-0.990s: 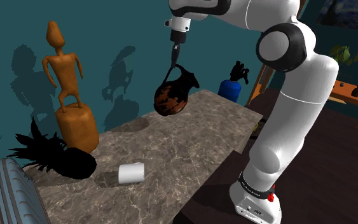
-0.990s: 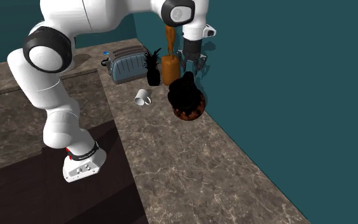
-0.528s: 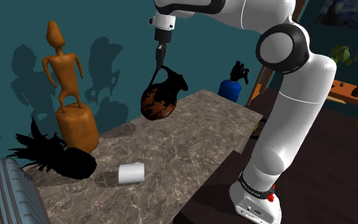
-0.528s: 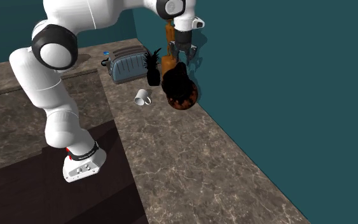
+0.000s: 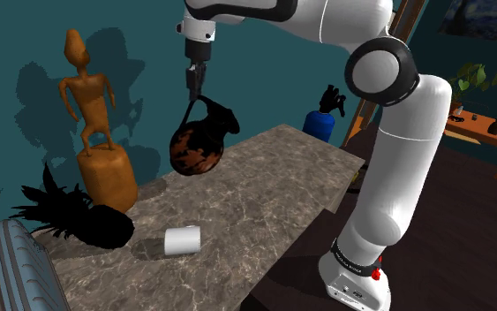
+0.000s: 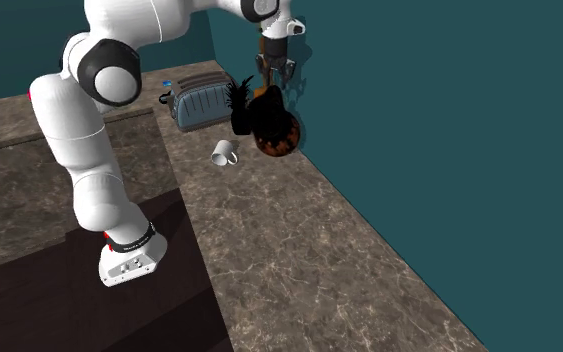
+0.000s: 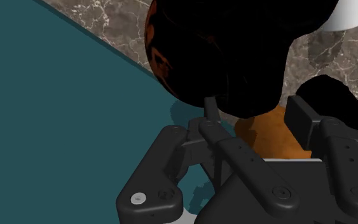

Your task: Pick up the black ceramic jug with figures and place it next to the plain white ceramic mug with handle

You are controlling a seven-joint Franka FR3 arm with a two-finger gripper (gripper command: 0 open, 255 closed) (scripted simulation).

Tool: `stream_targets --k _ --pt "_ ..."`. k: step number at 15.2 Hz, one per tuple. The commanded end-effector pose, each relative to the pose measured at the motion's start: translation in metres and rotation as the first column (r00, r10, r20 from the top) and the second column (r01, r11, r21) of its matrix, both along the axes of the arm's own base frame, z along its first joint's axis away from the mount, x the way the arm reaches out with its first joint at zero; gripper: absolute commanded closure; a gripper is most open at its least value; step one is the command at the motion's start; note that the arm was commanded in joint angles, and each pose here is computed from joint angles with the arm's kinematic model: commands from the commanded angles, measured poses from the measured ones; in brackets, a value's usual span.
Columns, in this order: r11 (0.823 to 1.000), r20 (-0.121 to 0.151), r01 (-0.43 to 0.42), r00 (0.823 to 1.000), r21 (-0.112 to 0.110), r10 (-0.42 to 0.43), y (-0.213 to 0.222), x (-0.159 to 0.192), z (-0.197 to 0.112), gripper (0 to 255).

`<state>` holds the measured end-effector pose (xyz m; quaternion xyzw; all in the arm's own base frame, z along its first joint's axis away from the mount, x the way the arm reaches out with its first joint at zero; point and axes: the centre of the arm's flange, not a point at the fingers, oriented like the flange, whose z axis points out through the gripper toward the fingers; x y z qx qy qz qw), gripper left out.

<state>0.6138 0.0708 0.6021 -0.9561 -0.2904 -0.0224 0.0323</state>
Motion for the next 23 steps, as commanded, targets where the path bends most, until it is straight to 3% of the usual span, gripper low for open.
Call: stream_targets --k 1,9,23 --pt "1.000 0.008 0.002 1.000 0.001 -0.002 0.028 0.004 0.005 255" --pt "1.000 0.008 0.002 1.000 0.001 -0.002 0.130 0.025 0.005 255" --pt "1.000 0.008 0.002 1.000 0.001 -0.002 0.130 0.025 -0.069 255"
